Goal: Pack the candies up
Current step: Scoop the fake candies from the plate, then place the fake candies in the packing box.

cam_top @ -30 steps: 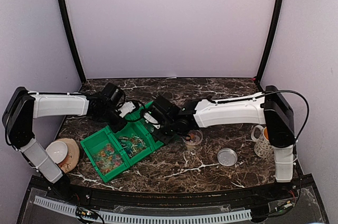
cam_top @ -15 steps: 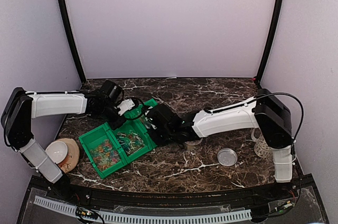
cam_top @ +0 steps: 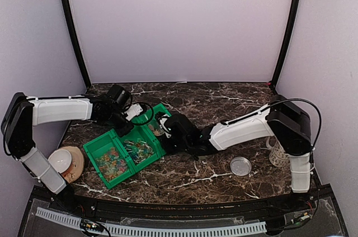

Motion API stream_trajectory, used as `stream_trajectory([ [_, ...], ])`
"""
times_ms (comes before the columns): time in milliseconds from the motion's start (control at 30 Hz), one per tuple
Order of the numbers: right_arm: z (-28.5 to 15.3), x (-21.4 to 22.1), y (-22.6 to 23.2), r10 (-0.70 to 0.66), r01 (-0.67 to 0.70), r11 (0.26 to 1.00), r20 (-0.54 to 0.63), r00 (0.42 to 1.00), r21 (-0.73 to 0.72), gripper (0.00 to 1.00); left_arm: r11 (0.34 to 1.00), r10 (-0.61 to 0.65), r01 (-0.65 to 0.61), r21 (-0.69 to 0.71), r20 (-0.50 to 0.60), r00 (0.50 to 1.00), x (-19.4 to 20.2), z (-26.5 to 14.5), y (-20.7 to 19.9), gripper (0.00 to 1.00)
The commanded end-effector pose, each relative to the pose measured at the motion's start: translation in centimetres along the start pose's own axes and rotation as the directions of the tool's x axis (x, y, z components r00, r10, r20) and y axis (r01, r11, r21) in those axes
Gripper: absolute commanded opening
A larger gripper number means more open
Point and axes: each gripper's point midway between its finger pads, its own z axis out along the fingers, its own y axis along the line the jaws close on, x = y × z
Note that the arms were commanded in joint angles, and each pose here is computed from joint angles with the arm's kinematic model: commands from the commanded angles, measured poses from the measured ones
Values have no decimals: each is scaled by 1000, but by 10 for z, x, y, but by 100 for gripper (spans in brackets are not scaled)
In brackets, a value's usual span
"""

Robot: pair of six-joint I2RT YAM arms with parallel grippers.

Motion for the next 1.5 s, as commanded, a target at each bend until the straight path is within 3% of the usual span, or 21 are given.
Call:
stream_trajectory([
  [0,-4,-7,-20,-25,24,999,33,999,27,0,998,-52,47,32,185,981,-57,-19,-9,0],
  [267,-41,-35,-29,-87,86,996,122,989,15,0,991,-133,135,-8,143,981,-50,-19,1,0],
  [567,-60,-31,-35,-115,115,993,164,980,14,0,984,-167,172,-47,88,982,-34,-20,5,0],
  [933,-104,-33,-65,-130,105,987,222,966,124,0,973,-200,209,-99,86,976,-26,-17,20,0],
  [1100,-131,-30,-83,-150,114,975,187,971,191,0,970,-216,223,-101,74,974,-22,-14,19,0],
  [1467,-193,12,-98,-173,170,956,-7,985,238,0,966,-227,236,-108,91,970,-23,-18,23,0],
])
